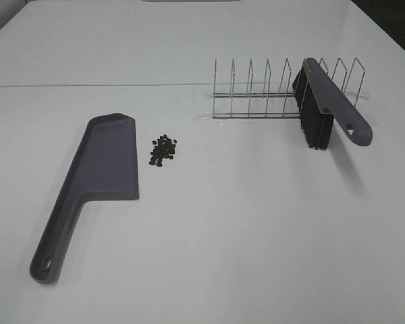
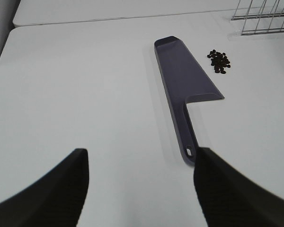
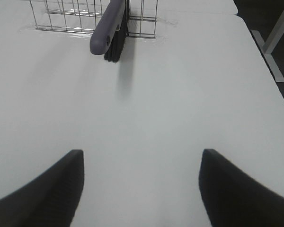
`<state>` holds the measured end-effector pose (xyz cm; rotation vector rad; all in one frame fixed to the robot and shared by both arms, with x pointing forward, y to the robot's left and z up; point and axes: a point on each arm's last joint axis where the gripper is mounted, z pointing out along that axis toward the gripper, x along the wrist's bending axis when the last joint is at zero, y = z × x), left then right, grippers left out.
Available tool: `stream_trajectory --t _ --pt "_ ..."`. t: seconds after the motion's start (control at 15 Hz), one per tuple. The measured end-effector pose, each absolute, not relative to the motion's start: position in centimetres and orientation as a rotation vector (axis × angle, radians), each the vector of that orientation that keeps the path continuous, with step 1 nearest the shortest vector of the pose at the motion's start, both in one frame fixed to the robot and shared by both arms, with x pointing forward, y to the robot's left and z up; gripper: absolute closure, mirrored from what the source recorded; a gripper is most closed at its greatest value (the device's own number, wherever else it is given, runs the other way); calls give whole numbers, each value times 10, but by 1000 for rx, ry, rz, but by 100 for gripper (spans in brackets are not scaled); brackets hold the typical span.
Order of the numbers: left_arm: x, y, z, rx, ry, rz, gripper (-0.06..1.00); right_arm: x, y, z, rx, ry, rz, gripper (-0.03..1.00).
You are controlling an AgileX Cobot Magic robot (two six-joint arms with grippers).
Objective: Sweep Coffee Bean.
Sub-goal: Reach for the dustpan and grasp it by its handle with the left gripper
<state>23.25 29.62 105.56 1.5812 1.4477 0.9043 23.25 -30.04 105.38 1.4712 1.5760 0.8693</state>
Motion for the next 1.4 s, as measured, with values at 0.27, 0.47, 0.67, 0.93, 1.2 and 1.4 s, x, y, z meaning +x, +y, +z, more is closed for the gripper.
stream_trajectory --t 0.27,0.47,0.67,0.93,1.2,1.4 --pt "233 296 1056 1581 1448 904 33 232 -300 1054 1471 1576 869 29" --pt "233 296 1056 1581 1448 904 33 232 -300 1054 1471 1576 869 29" --pt "233 296 1056 1581 1448 904 33 232 -300 1054 1471 1576 869 29" --pt "233 296 1056 1581 1448 904 33 232 -300 1054 1471 1576 869 29" --pt "233 296 1056 1581 1448 904 33 232 -300 1054 1471 1576 869 29" --pt "233 296 1056 1581 1448 904 33 232 -300 1054 1471 1576 869 29"
